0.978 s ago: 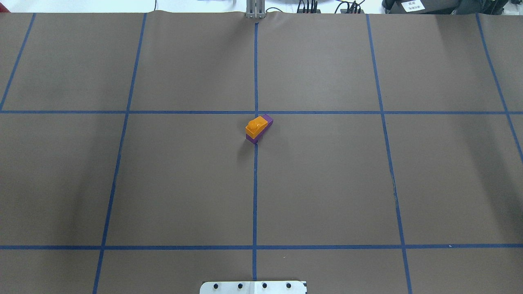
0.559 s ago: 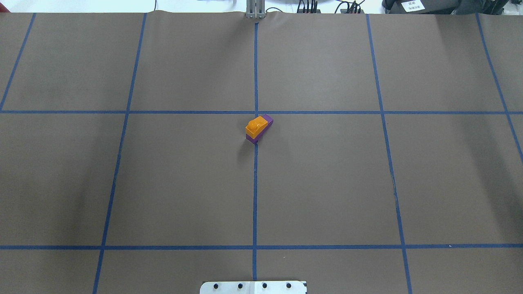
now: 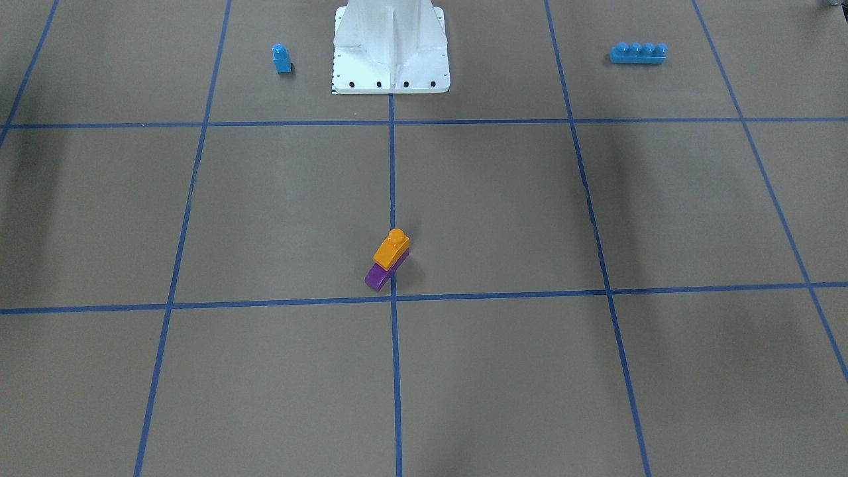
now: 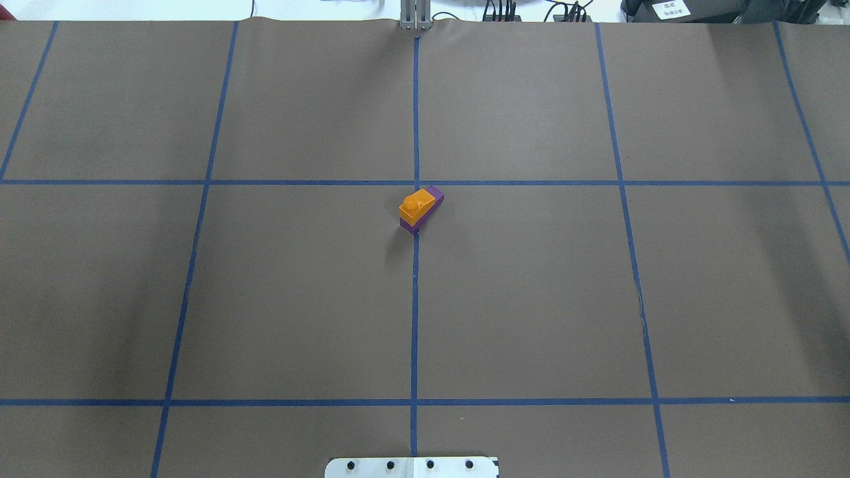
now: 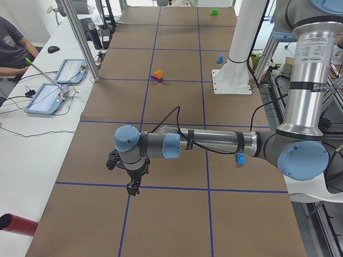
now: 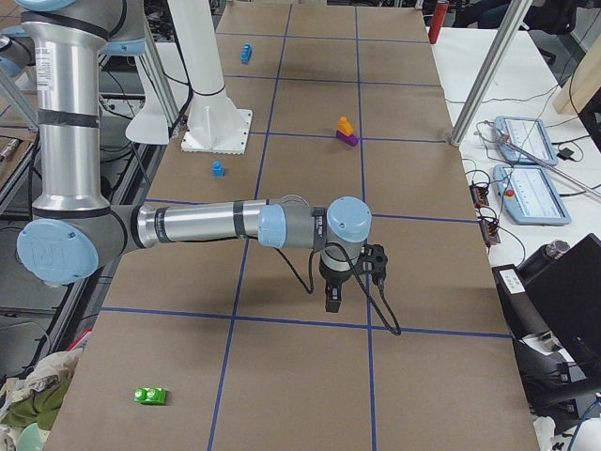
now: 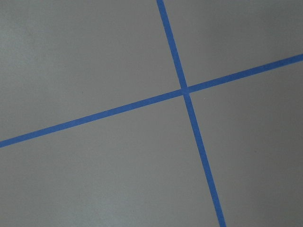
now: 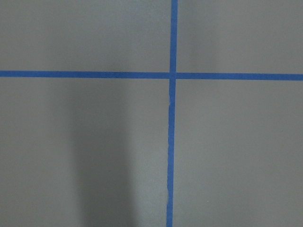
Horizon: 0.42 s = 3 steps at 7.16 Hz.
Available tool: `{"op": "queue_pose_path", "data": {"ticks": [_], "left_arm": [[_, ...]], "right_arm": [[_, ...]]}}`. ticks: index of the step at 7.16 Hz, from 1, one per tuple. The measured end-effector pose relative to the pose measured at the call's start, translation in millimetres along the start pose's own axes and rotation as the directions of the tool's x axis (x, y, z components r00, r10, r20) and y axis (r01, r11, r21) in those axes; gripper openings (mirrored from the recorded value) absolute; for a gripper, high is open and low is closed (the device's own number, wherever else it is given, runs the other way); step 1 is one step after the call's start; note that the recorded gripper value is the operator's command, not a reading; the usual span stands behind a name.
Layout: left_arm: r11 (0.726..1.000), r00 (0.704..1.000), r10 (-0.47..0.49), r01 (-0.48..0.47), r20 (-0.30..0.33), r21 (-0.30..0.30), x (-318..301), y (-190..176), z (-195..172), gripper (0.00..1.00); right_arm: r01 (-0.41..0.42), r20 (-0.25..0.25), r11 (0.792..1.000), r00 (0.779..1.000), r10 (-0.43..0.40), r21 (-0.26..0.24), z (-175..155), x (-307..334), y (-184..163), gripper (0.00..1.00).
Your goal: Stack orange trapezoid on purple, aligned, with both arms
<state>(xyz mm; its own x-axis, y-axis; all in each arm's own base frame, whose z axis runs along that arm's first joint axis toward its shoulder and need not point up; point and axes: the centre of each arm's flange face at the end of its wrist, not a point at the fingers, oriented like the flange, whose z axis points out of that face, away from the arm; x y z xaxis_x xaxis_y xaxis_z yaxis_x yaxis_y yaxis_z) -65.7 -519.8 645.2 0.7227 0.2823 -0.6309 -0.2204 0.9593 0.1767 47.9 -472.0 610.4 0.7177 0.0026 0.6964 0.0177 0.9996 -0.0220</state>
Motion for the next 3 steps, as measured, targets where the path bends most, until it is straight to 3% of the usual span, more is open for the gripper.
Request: {"op": "queue_pose_path", "data": {"ticks": [3], "left_arm": [[1.0, 1.0, 0.001, -0.001, 0.0, 0.001, 0.4, -0.3, -0.3, 1.0]], "right_arm": [[0.004, 0.005, 1.0, 1.0, -0.004, 0.005, -2.5, -2.9, -0.4, 1.0]]}}
